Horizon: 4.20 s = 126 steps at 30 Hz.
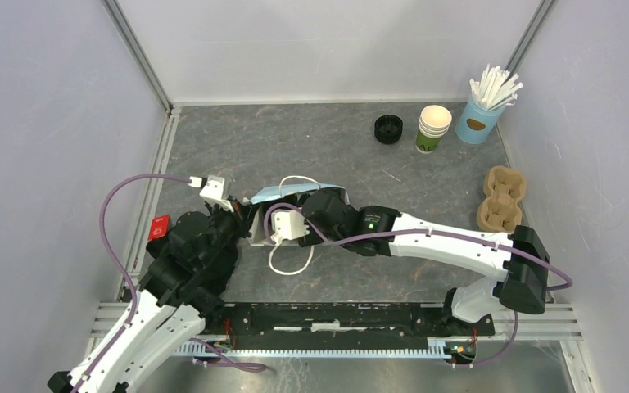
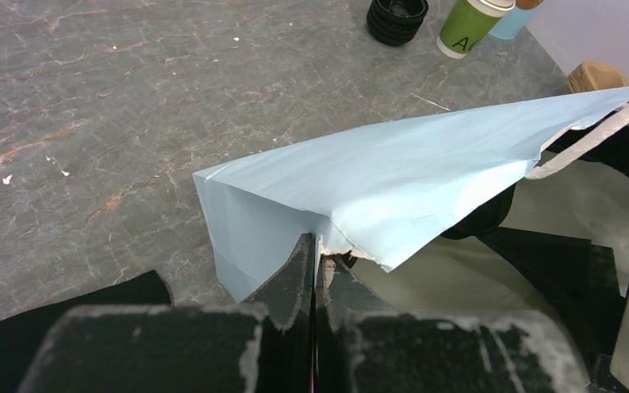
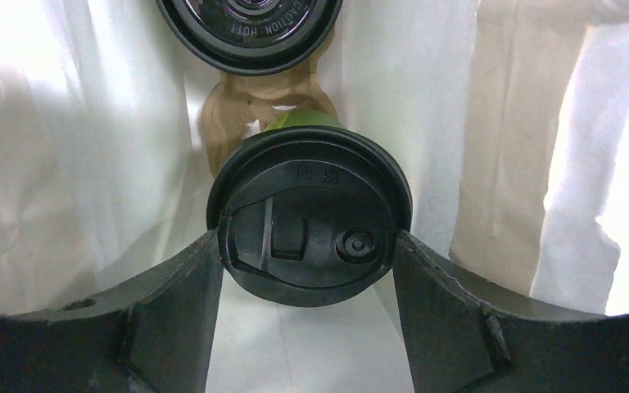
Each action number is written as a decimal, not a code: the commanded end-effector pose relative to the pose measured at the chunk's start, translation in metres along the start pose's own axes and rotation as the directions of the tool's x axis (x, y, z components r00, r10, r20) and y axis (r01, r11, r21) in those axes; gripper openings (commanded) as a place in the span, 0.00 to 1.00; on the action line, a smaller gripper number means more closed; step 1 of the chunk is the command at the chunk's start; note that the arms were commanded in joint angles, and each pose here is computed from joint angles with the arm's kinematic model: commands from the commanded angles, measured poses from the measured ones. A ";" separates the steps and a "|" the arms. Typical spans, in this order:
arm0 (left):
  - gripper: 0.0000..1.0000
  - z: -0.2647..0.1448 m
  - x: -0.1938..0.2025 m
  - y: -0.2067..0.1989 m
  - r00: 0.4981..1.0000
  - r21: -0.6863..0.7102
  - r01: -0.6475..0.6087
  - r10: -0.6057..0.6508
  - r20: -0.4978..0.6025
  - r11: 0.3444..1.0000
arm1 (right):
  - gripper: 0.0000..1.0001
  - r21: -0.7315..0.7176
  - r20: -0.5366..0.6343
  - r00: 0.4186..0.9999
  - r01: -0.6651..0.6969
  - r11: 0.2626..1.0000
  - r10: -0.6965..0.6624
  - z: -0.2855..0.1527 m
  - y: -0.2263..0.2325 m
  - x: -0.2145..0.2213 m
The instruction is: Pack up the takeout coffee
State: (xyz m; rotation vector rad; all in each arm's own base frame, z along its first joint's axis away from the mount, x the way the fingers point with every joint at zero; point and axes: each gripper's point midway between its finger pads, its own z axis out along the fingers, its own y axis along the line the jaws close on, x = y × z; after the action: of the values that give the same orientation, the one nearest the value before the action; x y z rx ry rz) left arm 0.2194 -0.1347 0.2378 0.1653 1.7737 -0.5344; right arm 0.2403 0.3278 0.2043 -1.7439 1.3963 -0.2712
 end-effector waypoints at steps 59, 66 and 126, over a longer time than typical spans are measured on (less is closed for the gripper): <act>0.02 -0.004 -0.012 -0.007 1.000 0.019 0.018 -0.018 -0.001 1.000 | 0.00 -0.086 0.050 0.999 -0.010 0.996 0.014 0.035 -0.002 -0.004; 0.02 -0.005 -0.009 -0.007 1.000 0.020 0.027 -0.027 -0.010 0.999 | 0.00 -0.103 0.030 1.000 0.000 0.995 0.003 0.042 0.004 0.003; 0.02 0.002 0.001 -0.036 0.874 -0.108 0.214 -0.240 -0.422 0.971 | 0.00 -0.545 -0.341 0.915 -0.379 0.747 0.216 0.017 0.138 0.049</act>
State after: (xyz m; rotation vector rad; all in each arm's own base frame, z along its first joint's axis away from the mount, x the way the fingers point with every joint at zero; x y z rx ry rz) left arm 0.2053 -0.1652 0.2294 0.0597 2.3132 -0.6115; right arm 0.1932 0.3143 0.1570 -1.8025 1.9002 0.1775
